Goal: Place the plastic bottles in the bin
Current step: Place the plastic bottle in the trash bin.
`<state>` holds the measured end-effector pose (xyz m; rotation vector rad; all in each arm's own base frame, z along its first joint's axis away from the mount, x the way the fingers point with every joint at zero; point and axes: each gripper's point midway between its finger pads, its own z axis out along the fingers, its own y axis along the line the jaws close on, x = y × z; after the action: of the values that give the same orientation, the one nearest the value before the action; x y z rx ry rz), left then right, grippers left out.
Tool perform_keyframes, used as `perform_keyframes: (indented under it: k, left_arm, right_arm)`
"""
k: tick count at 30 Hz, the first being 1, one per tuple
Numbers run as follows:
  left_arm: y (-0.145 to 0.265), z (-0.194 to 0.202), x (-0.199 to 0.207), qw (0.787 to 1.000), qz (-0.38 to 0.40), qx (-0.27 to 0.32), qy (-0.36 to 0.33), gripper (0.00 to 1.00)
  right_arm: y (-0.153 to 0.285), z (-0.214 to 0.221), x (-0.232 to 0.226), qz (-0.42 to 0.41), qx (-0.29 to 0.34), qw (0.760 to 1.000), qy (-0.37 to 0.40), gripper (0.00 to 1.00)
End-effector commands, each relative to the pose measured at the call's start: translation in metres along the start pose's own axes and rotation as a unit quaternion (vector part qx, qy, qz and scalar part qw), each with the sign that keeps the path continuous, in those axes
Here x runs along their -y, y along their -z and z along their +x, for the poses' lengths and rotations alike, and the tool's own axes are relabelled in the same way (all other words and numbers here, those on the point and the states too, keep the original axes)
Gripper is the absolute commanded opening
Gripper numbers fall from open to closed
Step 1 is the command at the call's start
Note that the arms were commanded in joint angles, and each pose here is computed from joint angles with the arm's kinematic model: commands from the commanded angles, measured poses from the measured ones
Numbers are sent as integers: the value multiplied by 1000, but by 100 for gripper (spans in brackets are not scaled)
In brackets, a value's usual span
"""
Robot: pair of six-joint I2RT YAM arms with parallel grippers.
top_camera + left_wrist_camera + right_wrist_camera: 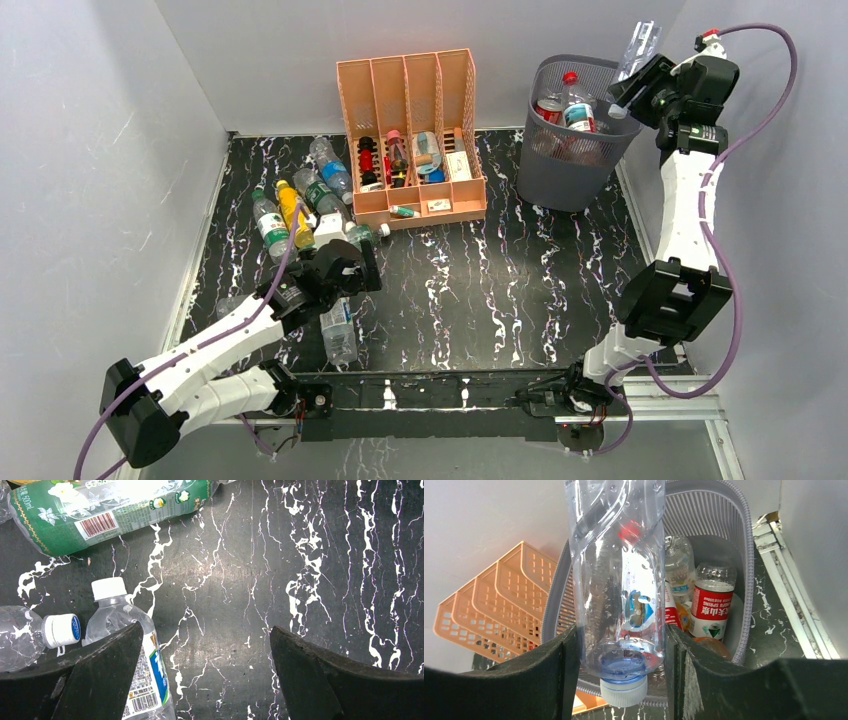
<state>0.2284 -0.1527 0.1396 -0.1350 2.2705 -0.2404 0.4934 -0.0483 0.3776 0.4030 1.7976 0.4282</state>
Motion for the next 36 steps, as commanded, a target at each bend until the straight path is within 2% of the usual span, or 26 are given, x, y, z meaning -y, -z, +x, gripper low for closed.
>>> perform_keyframes:
  k: [1,4,7,11,20,26,31,36]
  left_arm:
    - [-3,-1,-3,1000,-9,3,-9,98]
    - [-3,-2,-2,1000,-8,3,-9,98]
    - [-2,-1,-3,1000,-8,3,-9,98]
    - [-1,-1,-4,1000,-7,4,-7,98]
    - [0,-1,-5,1000,-9,5,-7,98]
    - [-4,-4,-3,1000,-15,2,-16,98]
    - [-7,-6,-3,999,-30,-4,-29,98]
    - [-6,-15,-8,998,-51,3,-42,98]
  right_arm:
    - [7,-14,-21,-51,11,999,-10,52]
    - [5,-12,-21,-55,4,998,-14,59]
    - [1,-9,-17,-47,-10,999,-18,81]
    - [0,-7,-13,-37,-19,999,-21,90]
    - [16,-7,-27,-59,-16,998,-28,93]
    - [38,1,-64,-119,-19,992,-24,94]
    - [50,26,-106,-162,-43,986,-1,95]
    - [64,72,-154,-210,-86,974,27,95]
